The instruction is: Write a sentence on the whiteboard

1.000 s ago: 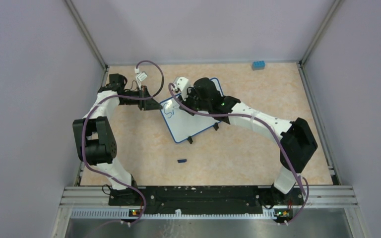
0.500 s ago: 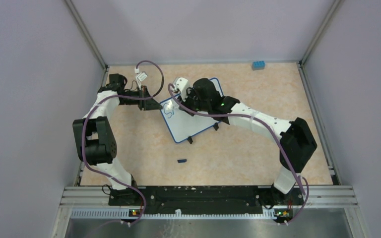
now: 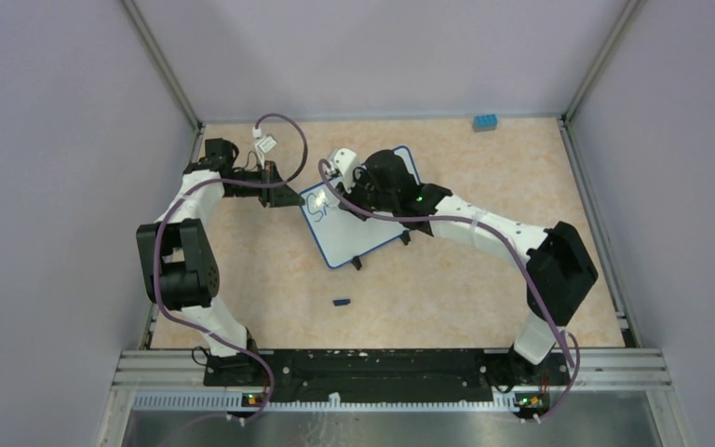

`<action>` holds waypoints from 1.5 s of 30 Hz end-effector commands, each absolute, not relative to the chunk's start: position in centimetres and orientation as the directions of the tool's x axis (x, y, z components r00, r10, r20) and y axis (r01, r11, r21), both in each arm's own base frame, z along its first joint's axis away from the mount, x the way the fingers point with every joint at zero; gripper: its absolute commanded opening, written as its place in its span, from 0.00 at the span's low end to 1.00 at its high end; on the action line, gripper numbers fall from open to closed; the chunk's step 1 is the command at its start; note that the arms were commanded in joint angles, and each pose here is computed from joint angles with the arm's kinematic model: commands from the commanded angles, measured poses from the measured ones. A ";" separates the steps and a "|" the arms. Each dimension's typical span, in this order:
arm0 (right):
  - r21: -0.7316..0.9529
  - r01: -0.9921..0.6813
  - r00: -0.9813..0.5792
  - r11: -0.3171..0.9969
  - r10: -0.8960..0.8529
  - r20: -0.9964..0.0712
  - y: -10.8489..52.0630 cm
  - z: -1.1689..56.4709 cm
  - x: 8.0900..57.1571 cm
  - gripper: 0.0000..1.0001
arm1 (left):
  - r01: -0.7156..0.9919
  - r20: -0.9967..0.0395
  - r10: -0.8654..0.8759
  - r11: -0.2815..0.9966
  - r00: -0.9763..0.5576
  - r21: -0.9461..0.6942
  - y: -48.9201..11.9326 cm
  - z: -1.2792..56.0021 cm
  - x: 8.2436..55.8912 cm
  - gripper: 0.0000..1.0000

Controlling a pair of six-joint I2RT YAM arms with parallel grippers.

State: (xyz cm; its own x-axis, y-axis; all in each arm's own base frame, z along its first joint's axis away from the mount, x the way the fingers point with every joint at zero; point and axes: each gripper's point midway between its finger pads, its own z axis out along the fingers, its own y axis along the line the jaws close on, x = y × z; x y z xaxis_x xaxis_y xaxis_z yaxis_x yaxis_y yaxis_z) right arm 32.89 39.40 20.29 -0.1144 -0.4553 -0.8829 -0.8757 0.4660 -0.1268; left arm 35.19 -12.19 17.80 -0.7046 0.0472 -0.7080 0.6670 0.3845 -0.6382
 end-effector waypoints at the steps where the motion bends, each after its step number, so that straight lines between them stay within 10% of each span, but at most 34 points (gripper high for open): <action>1: -0.135 -0.858 -0.131 0.495 -0.465 -0.876 37.8 19.9 33.2 0.00 | 0.700 -0.741 0.043 0.369 -0.670 -0.611 -12.3 19.3 35.2 0.00; 45: -0.139 -0.834 -0.141 0.533 -0.450 -0.882 36.3 20.6 35.0 0.00 | 0.698 -0.740 0.042 0.371 -0.672 -0.612 -12.3 19.2 35.3 0.00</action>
